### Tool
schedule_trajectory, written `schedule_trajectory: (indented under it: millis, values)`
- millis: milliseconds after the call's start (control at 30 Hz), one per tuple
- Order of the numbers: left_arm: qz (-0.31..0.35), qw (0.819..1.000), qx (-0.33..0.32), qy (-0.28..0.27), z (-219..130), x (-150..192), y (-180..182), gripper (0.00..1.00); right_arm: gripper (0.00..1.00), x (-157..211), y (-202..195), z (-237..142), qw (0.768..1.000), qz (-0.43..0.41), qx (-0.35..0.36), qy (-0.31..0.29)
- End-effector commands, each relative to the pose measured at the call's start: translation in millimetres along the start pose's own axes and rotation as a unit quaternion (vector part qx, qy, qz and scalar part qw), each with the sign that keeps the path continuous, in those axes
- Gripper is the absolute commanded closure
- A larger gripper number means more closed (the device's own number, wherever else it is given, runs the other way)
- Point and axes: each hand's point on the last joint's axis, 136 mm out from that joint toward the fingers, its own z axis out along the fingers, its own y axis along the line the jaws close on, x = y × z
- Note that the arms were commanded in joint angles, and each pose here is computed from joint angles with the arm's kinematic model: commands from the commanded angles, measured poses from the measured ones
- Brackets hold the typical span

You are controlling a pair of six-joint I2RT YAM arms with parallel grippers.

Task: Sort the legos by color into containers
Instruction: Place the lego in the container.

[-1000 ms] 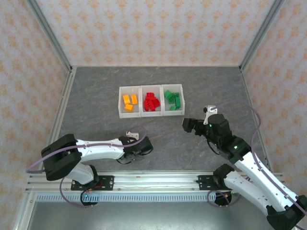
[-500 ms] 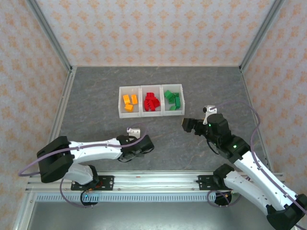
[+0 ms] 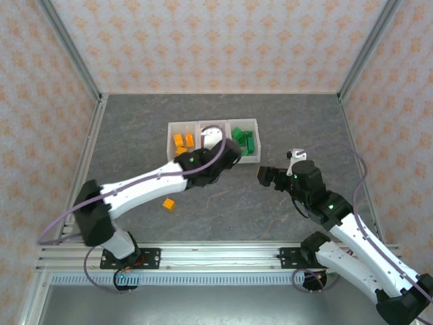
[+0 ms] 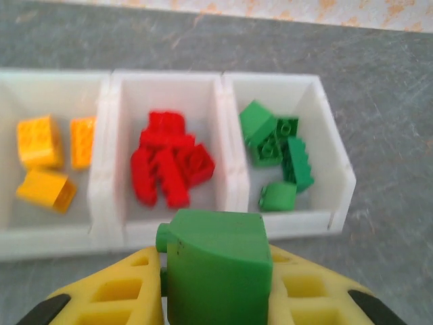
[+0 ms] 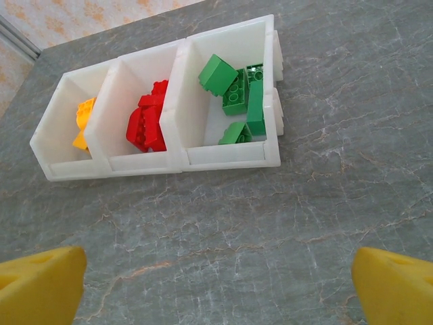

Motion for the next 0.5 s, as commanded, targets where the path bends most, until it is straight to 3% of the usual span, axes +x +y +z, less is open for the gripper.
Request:
schedule_trajectory:
  millis: [0, 233, 467]
  values:
    - [0.065, 0.998, 0.011, -0.014, 37, -26, -23, 0.92, 0.00, -7, -3, -6, 1.000, 0.008, 0.007, -0.025]
    - [0.094, 0.993, 0.039, 0.059, 129, -23, -65, 0.92, 0.00, -12, -3, -12, 0.999, 0.011, 0.003, -0.039]
    - [0.113, 0.985, 0.062, 0.116, 178, 12, -87, 0.91, 0.00, -8, 4, -9, 1.000, 0.004, -0.015, -0.025]
